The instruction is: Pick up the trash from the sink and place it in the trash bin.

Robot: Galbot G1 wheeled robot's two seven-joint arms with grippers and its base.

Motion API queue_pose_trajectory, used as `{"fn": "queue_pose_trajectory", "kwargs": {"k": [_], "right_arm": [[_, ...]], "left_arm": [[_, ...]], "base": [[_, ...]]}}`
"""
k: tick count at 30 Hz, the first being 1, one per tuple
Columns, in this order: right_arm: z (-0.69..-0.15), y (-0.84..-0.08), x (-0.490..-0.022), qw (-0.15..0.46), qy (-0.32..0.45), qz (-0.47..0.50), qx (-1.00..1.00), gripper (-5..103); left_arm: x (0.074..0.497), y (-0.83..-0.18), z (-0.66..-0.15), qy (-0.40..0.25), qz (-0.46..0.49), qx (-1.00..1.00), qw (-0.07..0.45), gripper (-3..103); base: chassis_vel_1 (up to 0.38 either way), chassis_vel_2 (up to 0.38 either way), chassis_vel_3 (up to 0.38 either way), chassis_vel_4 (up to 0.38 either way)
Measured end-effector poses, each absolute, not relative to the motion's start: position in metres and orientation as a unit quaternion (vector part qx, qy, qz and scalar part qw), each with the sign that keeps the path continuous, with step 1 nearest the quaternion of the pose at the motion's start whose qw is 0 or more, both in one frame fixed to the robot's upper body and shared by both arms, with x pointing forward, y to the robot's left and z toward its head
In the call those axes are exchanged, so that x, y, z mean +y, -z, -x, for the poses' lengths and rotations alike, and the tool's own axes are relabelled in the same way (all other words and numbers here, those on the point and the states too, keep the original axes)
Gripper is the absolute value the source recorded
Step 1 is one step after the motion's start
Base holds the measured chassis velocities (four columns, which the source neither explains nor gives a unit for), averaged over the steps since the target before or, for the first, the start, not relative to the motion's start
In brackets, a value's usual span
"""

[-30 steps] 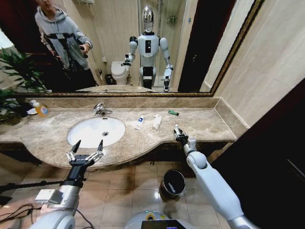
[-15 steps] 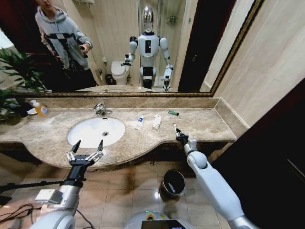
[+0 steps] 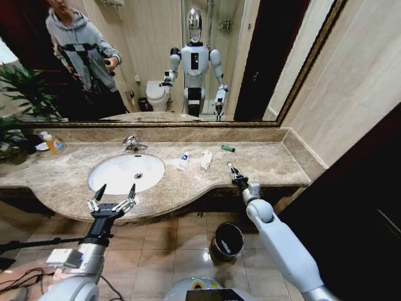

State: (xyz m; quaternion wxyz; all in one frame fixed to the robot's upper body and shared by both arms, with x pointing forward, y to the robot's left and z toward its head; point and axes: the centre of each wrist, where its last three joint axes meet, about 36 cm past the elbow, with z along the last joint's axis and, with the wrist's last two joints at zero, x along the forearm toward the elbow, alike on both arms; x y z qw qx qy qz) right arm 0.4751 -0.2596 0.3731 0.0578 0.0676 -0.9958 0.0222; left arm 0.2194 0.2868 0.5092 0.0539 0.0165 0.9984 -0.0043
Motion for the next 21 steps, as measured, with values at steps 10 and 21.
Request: {"fn": "queue_pose_trajectory", "kwargs": {"k": [10, 21], "right_arm": [[-0.478, -0.365, -0.261, 0.073, -0.028, -0.062, -0.995, 65], [-0.476, -0.362, -0.264, 0.078, -0.032, -0.061, -0.995, 40]], "left_arm": [[0.287, -0.509, -0.219, 0.004, -0.016, 0.998, 0.054, 100], [0.287, -0.509, -0.219, 0.004, -0.016, 0.998, 0.054, 100]], "base": [[0.0, 0.0, 0.0, 0.0], [0.0, 0.0, 0.0, 0.0]]}}
